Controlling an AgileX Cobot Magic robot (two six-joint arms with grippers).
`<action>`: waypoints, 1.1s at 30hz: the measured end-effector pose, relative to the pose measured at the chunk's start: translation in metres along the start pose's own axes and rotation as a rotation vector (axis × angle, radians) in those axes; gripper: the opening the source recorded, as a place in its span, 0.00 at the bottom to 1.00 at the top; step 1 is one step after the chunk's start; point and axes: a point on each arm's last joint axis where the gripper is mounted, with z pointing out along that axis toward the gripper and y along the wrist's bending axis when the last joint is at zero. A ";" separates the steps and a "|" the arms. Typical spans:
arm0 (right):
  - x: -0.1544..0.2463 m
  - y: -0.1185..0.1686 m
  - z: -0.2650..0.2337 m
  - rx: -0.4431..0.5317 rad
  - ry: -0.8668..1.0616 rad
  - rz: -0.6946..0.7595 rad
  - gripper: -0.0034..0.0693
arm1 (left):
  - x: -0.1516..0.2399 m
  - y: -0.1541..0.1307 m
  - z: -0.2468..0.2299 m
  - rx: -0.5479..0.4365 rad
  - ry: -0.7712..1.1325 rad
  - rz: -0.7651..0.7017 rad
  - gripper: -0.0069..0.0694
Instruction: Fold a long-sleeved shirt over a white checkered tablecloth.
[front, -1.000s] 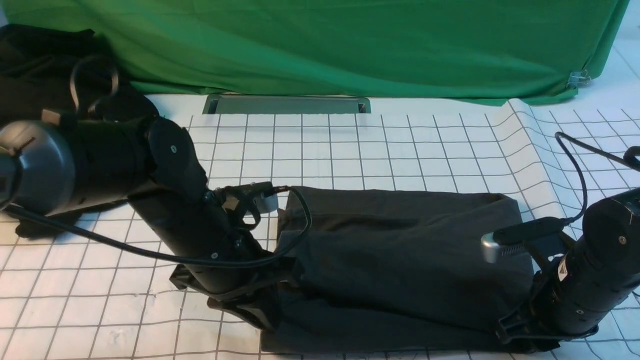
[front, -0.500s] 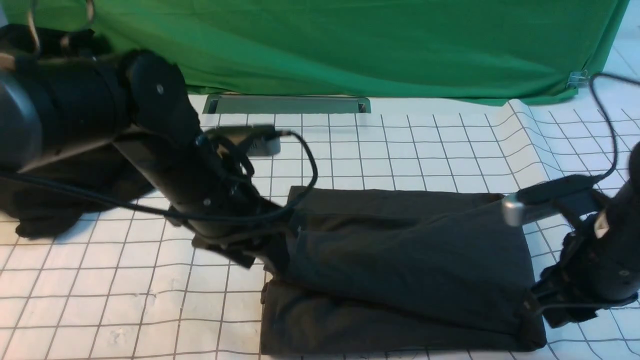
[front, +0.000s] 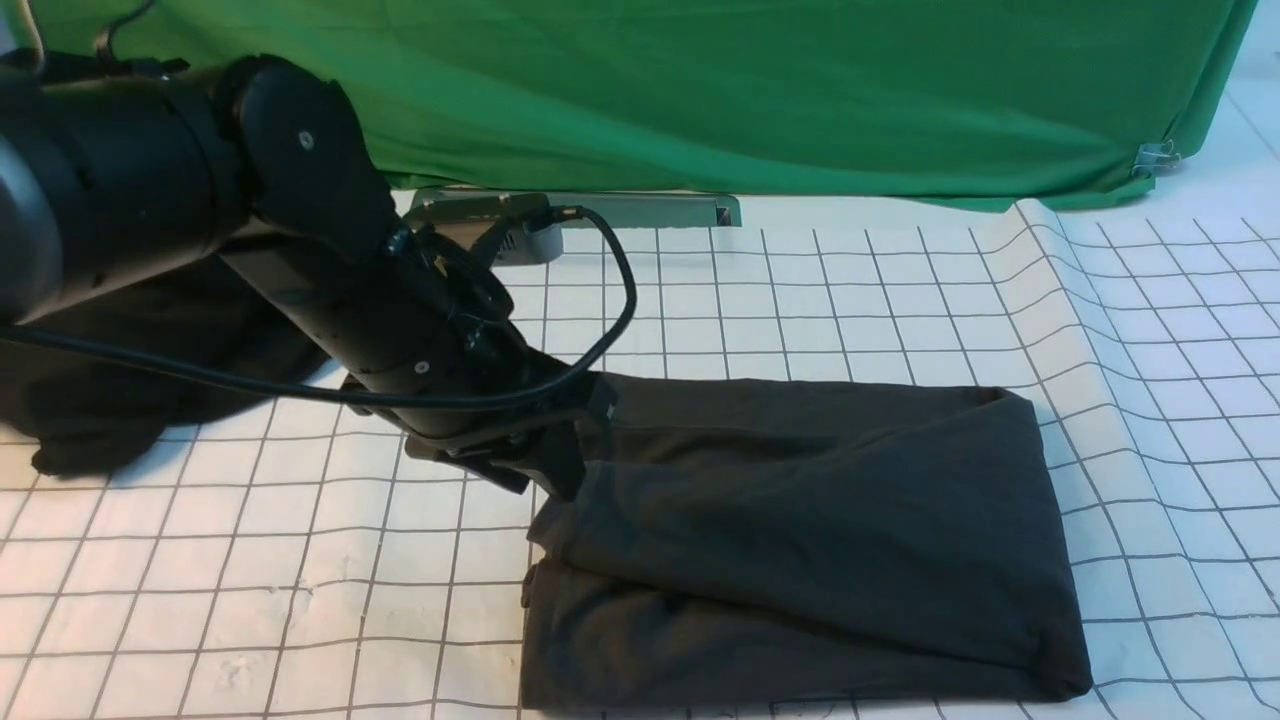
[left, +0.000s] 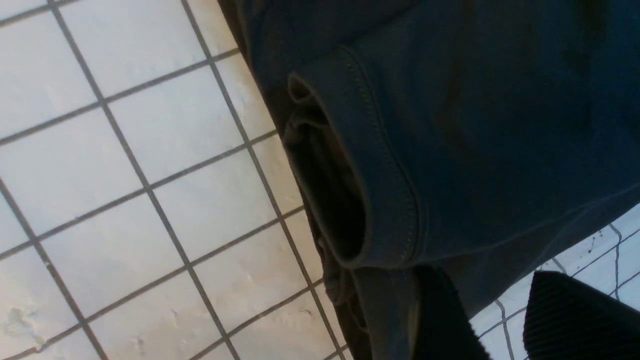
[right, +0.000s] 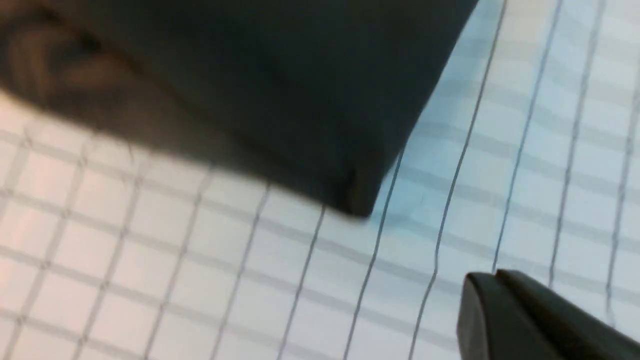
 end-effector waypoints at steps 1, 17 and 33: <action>0.006 0.000 -0.013 -0.003 -0.097 0.000 0.04 | 0.000 0.000 0.000 0.000 -0.003 0.000 0.40; 0.064 -0.002 -0.001 -0.015 -0.838 -0.027 0.05 | -0.002 -0.001 0.000 0.011 -0.025 -0.013 0.38; 0.064 -0.002 0.004 -0.019 -0.873 -0.021 0.10 | -0.002 0.003 0.000 -0.031 -0.025 0.022 0.38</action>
